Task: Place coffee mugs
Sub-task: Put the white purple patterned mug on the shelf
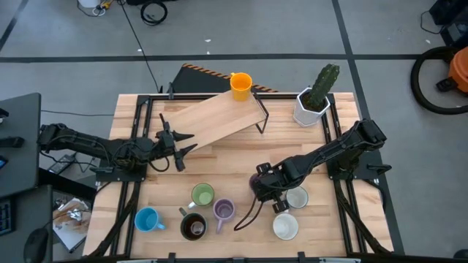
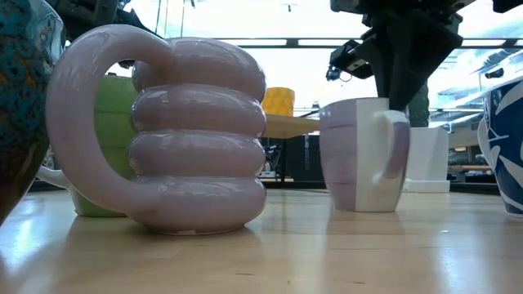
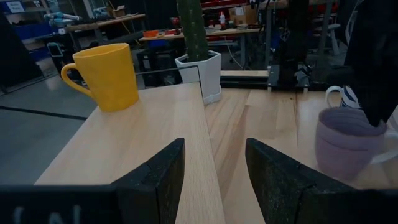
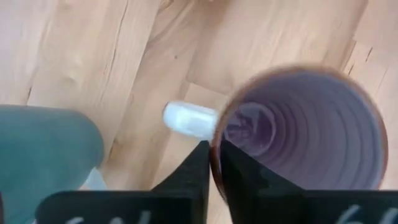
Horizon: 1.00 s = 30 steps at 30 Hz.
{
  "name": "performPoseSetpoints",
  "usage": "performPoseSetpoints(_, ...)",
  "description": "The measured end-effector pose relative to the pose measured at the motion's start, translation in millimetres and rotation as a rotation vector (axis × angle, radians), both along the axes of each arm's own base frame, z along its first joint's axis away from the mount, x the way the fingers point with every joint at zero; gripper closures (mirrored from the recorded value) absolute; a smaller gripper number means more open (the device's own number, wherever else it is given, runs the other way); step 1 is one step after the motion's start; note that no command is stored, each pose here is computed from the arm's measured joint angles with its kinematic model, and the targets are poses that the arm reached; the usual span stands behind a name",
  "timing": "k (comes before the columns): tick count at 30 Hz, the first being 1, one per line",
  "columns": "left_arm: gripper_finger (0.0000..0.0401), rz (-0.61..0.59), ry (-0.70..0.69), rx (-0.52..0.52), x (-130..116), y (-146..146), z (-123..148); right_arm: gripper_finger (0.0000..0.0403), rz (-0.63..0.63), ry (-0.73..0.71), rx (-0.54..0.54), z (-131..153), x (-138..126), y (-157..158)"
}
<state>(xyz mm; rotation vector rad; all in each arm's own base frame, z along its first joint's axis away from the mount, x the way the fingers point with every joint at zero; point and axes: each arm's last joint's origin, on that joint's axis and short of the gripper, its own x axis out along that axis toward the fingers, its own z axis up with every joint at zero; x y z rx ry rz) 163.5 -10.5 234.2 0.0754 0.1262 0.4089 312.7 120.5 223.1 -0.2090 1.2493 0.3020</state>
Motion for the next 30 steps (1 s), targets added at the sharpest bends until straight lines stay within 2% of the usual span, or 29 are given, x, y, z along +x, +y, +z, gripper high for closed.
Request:
performPoseSetpoints(3, 0.0225, 0.000, -0.001, -0.002, 0.0, 0.0, 0.0, 0.0386, 0.020, 0.000, -0.009, -0.1, 0.8, -2.8)
performPoseSetpoints(7, 0.0225, 0.001, -0.004, -0.010, 0.0, 0.0, 0.0, 0.0386, 0.076, 0.001, -0.033, 0.0, 1.4, -7.5)
performPoseSetpoints(12, 0.0225, 0.001, -0.005, -0.010, 0.0, 0.0, 0.0, 0.0386, 0.137, 0.025, -0.124, 6.5, -0.9, -19.1)
performPoseSetpoints(19, 0.0225, 0.002, -0.007, -0.017, 0.0, -0.1, 0.0, 0.0386, 0.199, -0.069, -0.147, 35.1, -5.9, -39.7)
performPoseSetpoints(25, 0.0225, 0.002, -0.027, -0.020, 0.3, -0.1, 1.8, 0.0386, 0.248, -0.158, -0.219, 60.0, -15.1, -62.9)
performPoseSetpoints(30, 0.0225, 0.002, -0.071, -0.027, 0.6, -0.1, 5.8, 0.0386, 0.246, -0.197, -0.249, 92.4, -11.9, -83.9)
